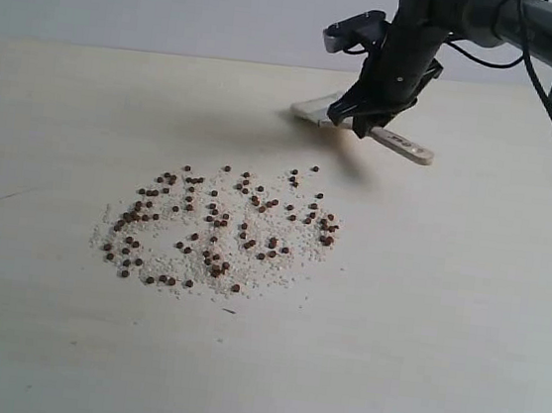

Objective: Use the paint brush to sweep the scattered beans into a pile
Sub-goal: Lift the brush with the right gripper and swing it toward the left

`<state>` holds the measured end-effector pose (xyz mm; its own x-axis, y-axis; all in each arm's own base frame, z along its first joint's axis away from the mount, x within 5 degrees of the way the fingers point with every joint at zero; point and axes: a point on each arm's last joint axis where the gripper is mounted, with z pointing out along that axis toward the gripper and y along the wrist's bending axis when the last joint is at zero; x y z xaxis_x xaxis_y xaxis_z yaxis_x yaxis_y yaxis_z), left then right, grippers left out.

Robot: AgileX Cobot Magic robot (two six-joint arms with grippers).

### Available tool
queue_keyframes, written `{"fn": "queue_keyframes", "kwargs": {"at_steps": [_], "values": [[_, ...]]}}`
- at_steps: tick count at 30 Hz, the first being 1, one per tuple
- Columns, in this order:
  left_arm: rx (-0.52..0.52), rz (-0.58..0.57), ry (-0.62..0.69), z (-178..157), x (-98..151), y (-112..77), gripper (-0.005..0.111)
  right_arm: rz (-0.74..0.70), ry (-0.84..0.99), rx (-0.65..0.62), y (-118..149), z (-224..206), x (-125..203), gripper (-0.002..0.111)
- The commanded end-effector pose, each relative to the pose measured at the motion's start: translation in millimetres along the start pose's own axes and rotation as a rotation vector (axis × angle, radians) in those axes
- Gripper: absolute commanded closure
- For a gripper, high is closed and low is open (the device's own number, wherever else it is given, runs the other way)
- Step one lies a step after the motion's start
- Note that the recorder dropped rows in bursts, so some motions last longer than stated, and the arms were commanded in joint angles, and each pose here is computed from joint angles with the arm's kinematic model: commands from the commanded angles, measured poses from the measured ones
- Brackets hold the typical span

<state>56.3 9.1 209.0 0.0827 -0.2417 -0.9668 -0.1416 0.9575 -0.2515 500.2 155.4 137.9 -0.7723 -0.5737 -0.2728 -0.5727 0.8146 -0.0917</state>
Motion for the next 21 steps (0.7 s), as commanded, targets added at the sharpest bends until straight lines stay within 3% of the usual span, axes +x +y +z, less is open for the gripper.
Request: {"fn": "queue_keyframes", "kwargs": {"at_steps": [1, 12, 21], "values": [[0.009, 0.006, -0.008, -1, -1, -0.7, 0.107, 0.032, -0.033, 0.011, -2, -11, -3, 0.108], [0.009, 0.006, -0.008, -1, -1, -0.7, 0.107, 0.088, -0.06, -0.033, 2, -48, -6, 0.108], [0.009, 0.006, -0.008, -1, -1, -0.7, 0.107, 0.103, -0.093, -0.012, 5, -83, 21, 0.108]]}}
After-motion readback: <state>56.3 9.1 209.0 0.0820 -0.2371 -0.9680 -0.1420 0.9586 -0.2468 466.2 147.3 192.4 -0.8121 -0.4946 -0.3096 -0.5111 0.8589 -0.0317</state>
